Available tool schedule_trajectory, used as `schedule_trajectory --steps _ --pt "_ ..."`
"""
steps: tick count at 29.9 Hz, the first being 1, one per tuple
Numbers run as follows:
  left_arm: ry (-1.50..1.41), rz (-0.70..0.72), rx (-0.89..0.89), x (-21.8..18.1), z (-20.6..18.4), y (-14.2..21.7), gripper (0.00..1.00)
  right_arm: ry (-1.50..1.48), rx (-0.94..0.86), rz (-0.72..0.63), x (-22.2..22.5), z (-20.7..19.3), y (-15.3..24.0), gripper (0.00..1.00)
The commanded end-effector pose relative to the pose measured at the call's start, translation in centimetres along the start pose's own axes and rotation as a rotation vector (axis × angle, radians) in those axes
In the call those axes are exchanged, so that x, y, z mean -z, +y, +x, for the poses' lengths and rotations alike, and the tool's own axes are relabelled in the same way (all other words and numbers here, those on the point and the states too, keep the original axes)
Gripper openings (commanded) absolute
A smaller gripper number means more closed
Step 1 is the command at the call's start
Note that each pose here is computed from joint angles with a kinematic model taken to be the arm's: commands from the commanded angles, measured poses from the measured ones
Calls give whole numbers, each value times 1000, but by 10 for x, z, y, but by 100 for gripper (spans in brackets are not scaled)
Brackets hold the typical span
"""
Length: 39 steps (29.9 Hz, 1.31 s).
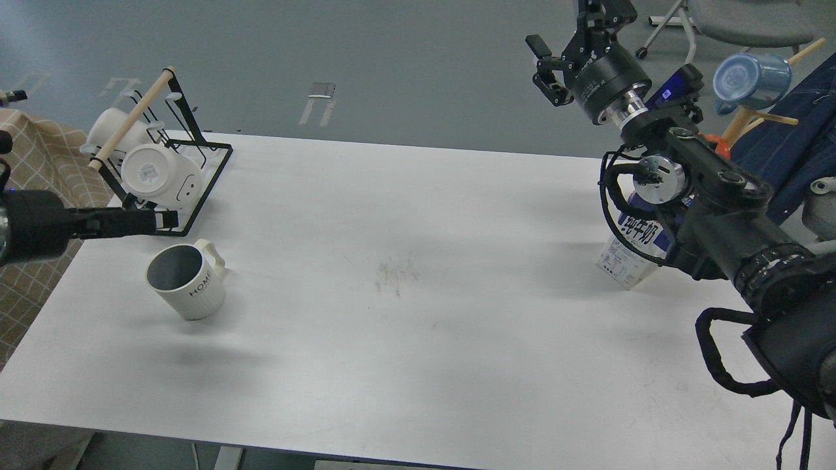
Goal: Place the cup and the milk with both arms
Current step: 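Reach the left gripper to the white mug and grasp it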
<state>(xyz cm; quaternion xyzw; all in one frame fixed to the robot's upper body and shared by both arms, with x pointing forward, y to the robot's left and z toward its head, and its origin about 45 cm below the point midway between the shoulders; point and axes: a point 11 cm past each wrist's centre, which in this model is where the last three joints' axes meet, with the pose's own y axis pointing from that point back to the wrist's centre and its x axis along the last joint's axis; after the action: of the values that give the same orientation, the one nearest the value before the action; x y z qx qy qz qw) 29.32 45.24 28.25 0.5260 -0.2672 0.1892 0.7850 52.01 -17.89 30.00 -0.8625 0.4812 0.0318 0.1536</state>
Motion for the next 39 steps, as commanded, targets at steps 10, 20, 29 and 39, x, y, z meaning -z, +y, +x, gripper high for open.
schedule_trajectory --steps 10,20,29,39 --pt "21 28 66 22 -26 -23 98 -3 0 4 1 0 0 100" --pt "73 61 53 41 -30 -40 98 -4 0 6 2 0 -1 100" --pt "98 85 61 52 -38 -50 98 -4 -1 5 1 0 0 100" --pt "110 74 70 50 -44 -63 95 -5 -1 4 0 0 0 100"
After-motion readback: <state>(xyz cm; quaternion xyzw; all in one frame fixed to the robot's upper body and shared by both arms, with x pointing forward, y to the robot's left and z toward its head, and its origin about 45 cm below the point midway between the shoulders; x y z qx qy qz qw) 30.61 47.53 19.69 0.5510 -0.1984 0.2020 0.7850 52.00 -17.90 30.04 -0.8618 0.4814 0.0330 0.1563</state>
